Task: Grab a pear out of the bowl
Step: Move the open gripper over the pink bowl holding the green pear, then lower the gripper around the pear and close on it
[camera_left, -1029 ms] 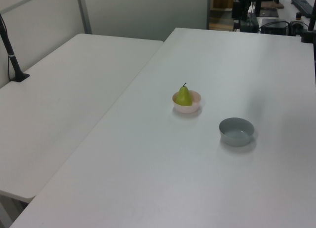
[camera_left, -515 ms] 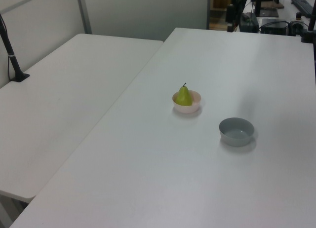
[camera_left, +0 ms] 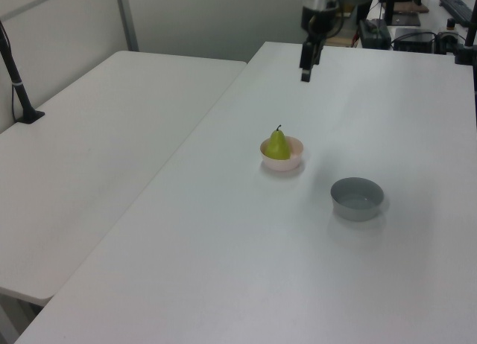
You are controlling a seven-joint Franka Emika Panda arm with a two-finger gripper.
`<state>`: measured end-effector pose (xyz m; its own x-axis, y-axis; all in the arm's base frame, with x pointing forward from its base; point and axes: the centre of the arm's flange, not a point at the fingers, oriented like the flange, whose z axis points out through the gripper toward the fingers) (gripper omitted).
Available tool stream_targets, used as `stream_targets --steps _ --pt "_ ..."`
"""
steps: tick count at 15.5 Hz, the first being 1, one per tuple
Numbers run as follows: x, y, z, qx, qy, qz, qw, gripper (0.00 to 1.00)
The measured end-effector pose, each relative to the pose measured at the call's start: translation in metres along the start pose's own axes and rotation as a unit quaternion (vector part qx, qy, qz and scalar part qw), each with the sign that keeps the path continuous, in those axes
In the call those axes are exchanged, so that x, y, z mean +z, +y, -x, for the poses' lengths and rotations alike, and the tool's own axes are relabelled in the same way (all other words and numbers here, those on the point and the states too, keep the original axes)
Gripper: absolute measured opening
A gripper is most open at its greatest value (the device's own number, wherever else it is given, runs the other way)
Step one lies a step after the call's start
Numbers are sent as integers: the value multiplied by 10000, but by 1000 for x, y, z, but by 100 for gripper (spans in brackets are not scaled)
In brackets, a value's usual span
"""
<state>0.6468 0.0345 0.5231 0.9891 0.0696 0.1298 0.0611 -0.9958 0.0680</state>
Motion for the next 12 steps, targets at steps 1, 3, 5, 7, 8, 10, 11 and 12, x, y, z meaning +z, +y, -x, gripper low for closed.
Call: stream_targets --steps 1,3,5,7,8,10,11,12 --pt "10 -6 -6 20 79 35 10000 100" --pt "36 -20 -16 73 155 119 9998 100" --pt "67 -38 -23 41 134 205 9997 100" --pt "99 -58 -27 -63 57 288 9995 100" --pt "115 -67 -28 -107 10 332 9994 100" --pt "148 -79 -30 -169 -72 427 9989 100" --pt "156 -80 -30 -179 -101 454 9988 100" --pt "162 -79 -30 -182 -127 477 9986 100"
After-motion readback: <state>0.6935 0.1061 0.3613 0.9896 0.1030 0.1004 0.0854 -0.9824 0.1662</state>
